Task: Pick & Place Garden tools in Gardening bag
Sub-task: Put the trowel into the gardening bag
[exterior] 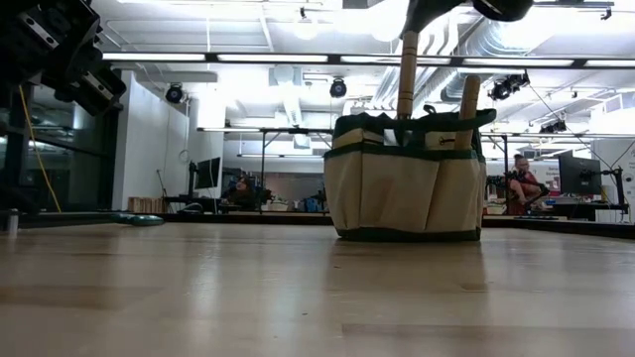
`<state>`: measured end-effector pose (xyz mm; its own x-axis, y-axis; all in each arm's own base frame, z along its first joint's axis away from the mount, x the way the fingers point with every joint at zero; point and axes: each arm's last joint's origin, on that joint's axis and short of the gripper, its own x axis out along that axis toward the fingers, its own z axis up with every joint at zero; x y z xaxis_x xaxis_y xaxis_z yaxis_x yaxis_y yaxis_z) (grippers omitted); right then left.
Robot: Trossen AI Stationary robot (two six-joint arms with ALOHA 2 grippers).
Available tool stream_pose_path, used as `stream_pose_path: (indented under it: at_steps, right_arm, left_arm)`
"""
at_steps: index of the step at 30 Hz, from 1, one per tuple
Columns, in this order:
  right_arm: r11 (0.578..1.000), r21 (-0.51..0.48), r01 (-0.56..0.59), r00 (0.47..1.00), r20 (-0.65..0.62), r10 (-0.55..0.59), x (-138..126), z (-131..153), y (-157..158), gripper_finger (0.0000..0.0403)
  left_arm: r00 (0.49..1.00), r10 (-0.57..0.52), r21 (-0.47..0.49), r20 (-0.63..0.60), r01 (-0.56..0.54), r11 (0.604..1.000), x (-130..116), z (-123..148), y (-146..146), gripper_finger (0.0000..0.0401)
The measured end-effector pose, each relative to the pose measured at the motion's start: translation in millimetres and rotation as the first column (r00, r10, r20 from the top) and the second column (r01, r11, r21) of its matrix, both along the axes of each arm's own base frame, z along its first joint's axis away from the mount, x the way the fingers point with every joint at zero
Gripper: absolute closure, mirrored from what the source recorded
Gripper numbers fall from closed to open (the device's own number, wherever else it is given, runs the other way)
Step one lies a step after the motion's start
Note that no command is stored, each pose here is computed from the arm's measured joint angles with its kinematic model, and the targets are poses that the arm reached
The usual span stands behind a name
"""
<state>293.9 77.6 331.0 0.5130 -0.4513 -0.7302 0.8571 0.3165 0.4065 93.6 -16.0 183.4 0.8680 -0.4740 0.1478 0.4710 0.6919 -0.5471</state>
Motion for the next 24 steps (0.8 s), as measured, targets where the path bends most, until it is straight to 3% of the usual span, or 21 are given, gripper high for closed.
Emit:
stream_pose_path:
  at_steps: [24]
  right_arm:
    - [0.997,0.059,-0.048,0.999,-0.011,0.049,-13.0,2.9,18.2,0.0401]
  left_arm:
    - [1.000,0.011,-0.001,-0.002,-0.011,1.000,0.2,-0.2,0.3,0.0269]
